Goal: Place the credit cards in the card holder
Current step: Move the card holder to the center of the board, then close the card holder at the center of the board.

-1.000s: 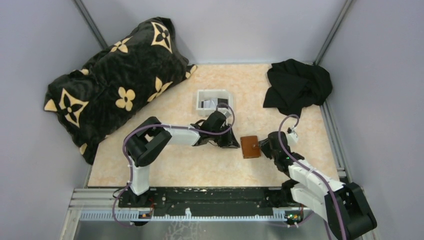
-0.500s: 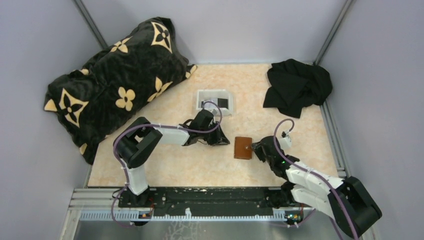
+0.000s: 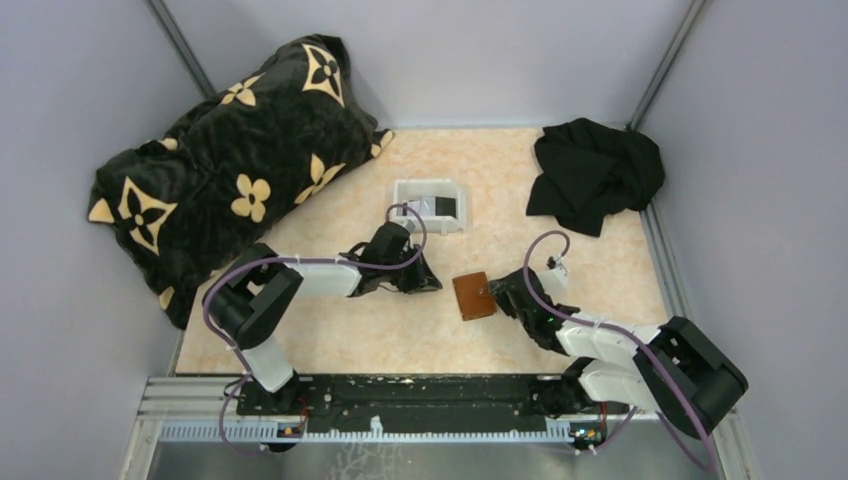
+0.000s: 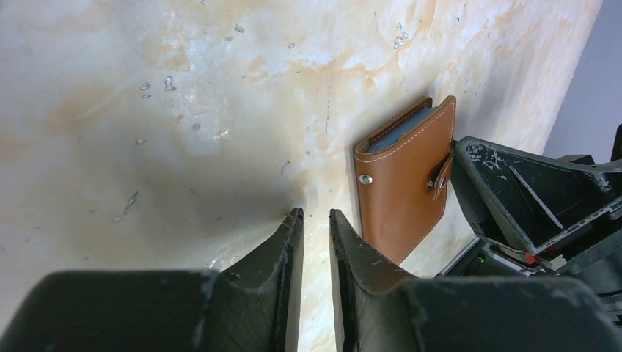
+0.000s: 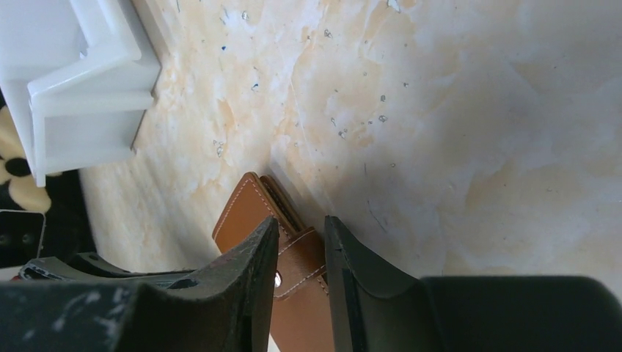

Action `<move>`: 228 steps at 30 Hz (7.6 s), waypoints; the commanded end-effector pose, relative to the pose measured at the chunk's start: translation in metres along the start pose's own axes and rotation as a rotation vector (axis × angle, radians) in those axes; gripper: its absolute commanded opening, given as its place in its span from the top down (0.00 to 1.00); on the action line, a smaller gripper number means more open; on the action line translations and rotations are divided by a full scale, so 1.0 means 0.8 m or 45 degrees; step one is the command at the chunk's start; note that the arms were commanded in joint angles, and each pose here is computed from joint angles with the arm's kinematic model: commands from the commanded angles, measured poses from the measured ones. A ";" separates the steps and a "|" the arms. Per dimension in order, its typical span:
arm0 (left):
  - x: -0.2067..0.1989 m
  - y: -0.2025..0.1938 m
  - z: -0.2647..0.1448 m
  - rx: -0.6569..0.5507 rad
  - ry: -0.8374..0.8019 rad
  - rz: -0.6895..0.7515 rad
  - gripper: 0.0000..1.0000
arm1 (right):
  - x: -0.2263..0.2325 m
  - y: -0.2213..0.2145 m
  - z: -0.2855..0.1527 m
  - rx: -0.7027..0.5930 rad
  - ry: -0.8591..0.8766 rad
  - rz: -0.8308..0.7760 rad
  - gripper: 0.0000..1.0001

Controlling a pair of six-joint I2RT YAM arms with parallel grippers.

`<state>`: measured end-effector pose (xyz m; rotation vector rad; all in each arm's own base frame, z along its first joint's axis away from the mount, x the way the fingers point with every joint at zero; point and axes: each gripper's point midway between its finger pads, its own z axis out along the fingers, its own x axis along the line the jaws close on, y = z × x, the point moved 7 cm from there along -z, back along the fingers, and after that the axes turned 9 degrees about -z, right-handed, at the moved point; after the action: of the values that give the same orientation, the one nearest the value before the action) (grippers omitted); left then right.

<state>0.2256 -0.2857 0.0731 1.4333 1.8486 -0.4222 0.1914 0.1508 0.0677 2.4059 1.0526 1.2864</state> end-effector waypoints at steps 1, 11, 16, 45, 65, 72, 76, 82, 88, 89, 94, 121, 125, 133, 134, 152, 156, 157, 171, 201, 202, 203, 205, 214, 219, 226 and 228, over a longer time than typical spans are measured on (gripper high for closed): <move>-0.002 0.001 -0.011 -0.016 -0.021 0.032 0.75 | 0.017 0.014 -0.005 -0.091 0.046 -0.089 0.68; -0.008 -0.033 -0.013 0.111 -0.139 0.006 0.74 | -0.006 0.033 -0.022 -0.203 0.013 -0.368 0.56; -0.021 -0.044 -0.004 0.153 -0.204 0.011 0.73 | -0.012 0.024 -0.018 -0.146 0.043 -0.448 0.51; 0.006 -0.048 0.034 0.185 -0.013 -0.032 0.73 | -0.045 -0.015 -0.014 0.153 0.365 -0.492 0.48; 0.016 -0.049 0.041 0.196 0.049 -0.034 0.73 | -0.052 -0.024 -0.013 0.200 0.379 -0.504 0.57; 0.015 -0.048 0.041 0.194 0.051 -0.034 0.73 | -0.053 -0.026 -0.010 0.221 0.370 -0.519 0.61; 0.014 -0.048 0.041 0.194 0.054 -0.031 0.73 | -0.054 -0.027 -0.009 0.234 0.367 -0.527 0.61; 0.014 -0.047 0.040 0.188 0.060 -0.024 0.73 | -0.054 -0.029 -0.011 0.261 0.359 -0.540 0.61; 0.014 -0.045 0.041 0.184 0.062 -0.026 0.73 | -0.056 -0.026 -0.011 0.268 0.313 -0.571 0.62; 0.014 -0.046 0.041 0.185 0.063 -0.025 0.73 | -0.058 -0.027 -0.010 0.276 0.303 -0.575 0.62; 0.015 -0.047 0.041 0.185 0.063 -0.031 0.73 | -0.059 -0.029 -0.007 0.297 0.280 -0.581 0.63; 0.017 -0.047 0.043 0.186 0.072 -0.033 0.73 | -0.058 -0.030 -0.009 0.330 0.278 -0.615 0.59; 0.018 -0.047 0.044 0.185 0.077 -0.030 0.73 | -0.049 -0.023 -0.016 0.283 0.316 -0.583 0.55; 0.019 -0.048 0.046 0.190 0.080 -0.029 0.73 | -0.043 -0.012 -0.015 0.220 0.268 -0.545 0.53; 0.020 -0.048 0.045 0.189 0.081 -0.030 0.73 | -0.043 -0.011 -0.014 0.214 0.257 -0.529 0.53; 0.022 -0.048 0.046 0.196 0.091 -0.020 0.74 | -0.033 -0.002 -0.003 0.204 0.166 -0.430 0.59; 0.024 -0.049 0.046 0.200 0.097 -0.022 0.74 | -0.035 -0.003 -0.001 0.211 0.140 -0.430 0.61; 0.024 -0.049 0.046 0.201 0.097 -0.021 0.74 | -0.034 -0.002 -0.001 0.212 0.141 -0.427 0.61; 0.032 -0.052 0.049 0.213 0.117 -0.024 0.74 | -0.021 -0.001 0.003 0.233 0.128 -0.349 0.57; 0.031 -0.049 0.056 0.222 0.119 -0.014 0.74 | -0.050 -0.022 0.004 0.397 0.030 -0.472 0.59; 0.031 -0.048 0.055 0.219 0.122 -0.013 0.74 | -0.052 -0.023 0.003 0.400 0.031 -0.476 0.59; 0.030 -0.048 0.055 0.216 0.122 -0.014 0.74 | -0.054 -0.024 0.002 0.406 0.029 -0.480 0.59; 0.029 -0.047 0.054 0.213 0.121 -0.013 0.74 | -0.056 -0.025 0.001 0.412 0.032 -0.486 0.59; 0.027 -0.045 0.053 0.201 0.137 -0.010 0.74 | -0.070 -0.032 -0.005 0.444 0.029 -0.493 0.59; 0.027 -0.043 0.054 0.195 0.148 -0.004 0.74 | -0.070 -0.030 -0.010 0.433 0.040 -0.501 0.59; 0.032 -0.043 0.054 0.189 0.188 0.004 0.74 | -0.057 -0.015 -0.013 0.374 0.037 -0.536 0.56; 0.032 -0.042 0.055 0.186 0.192 0.008 0.74 | -0.056 -0.016 -0.013 0.379 0.045 -0.544 0.56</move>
<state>0.2147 -0.3316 0.0633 1.5016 1.7952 -0.6506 0.1880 0.1409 0.0672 2.1087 1.5959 1.3551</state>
